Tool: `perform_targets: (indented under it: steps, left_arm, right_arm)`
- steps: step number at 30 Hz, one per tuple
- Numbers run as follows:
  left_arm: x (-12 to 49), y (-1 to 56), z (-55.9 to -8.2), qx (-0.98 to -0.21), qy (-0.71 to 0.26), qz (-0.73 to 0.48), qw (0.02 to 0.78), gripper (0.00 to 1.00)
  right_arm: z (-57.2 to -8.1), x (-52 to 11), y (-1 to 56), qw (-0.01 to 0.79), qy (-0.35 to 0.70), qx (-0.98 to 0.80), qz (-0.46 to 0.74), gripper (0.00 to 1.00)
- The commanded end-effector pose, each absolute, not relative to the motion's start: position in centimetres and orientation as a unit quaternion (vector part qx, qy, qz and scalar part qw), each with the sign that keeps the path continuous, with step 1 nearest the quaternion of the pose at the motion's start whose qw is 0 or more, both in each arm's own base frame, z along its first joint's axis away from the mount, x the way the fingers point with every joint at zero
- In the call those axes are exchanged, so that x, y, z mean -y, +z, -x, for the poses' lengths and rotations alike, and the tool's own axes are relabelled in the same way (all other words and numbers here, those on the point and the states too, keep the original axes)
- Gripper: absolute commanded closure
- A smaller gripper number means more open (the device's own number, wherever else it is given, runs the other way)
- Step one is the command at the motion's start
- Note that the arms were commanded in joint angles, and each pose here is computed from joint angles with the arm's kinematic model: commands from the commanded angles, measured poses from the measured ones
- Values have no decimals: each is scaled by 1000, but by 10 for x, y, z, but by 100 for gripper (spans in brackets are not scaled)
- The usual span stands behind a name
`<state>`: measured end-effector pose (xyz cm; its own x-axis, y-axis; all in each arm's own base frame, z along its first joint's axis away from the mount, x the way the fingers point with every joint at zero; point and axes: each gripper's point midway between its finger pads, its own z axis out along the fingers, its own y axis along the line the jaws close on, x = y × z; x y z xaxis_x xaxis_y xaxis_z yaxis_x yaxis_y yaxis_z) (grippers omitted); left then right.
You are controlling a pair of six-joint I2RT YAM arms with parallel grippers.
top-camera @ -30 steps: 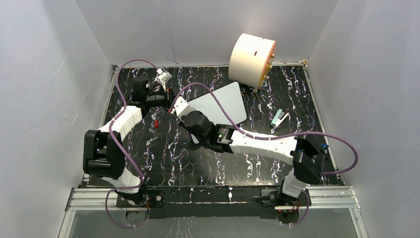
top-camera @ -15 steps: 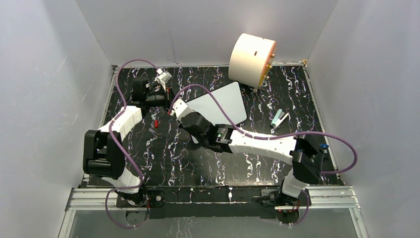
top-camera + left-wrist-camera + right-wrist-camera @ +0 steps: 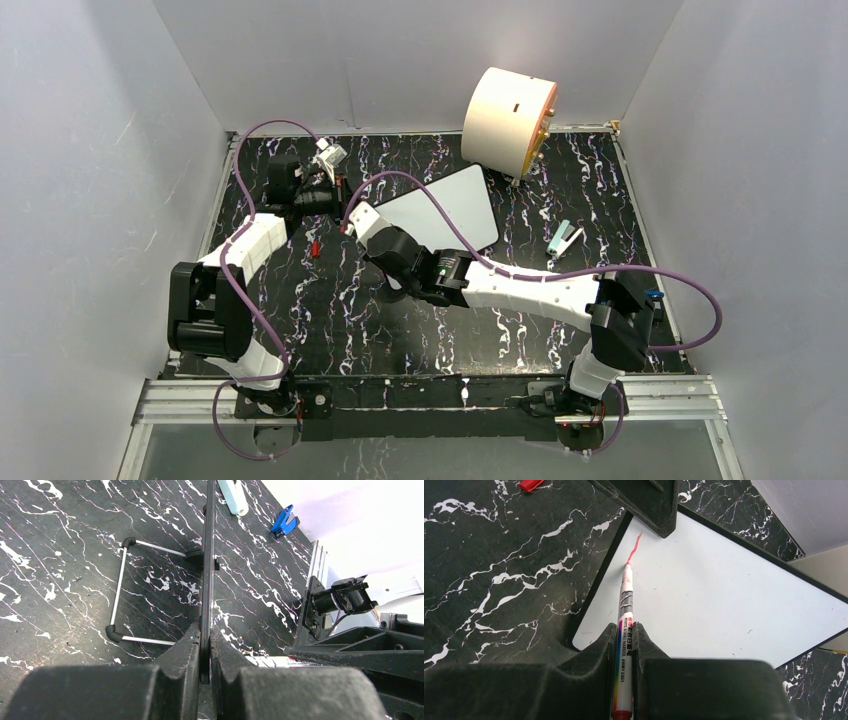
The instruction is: Write a sentence on the whiteboard
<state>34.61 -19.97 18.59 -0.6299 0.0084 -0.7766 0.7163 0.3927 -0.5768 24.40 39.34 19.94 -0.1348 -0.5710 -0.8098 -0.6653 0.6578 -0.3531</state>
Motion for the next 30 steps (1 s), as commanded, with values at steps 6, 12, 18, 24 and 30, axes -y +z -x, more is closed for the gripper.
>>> perform_targets:
  steps: [6,12,18,24,30]
  left_arm:
    - [204,180,-338,-762,-495,-242,341,100]
    - [204,179,-338,-762,-495,-241,340,100]
    - [204,178,-338,-763,-494,-240,340,100]
    - [204,178,-339,-764,-494,-239,340,100]
    - [204,178,-338,-763,-494,-240,340,100]
  right_arm:
    - [-243,-403,218,521,67,-752,398,100]
    - [-243,-402,220,525,69,-752,393,100]
    - [-245,-399,236,550,80,-742,375,100]
    - [-249,-400,253,579,90,-726,360,100]
    - [-254,-401,250,585,74,-724,358,100]
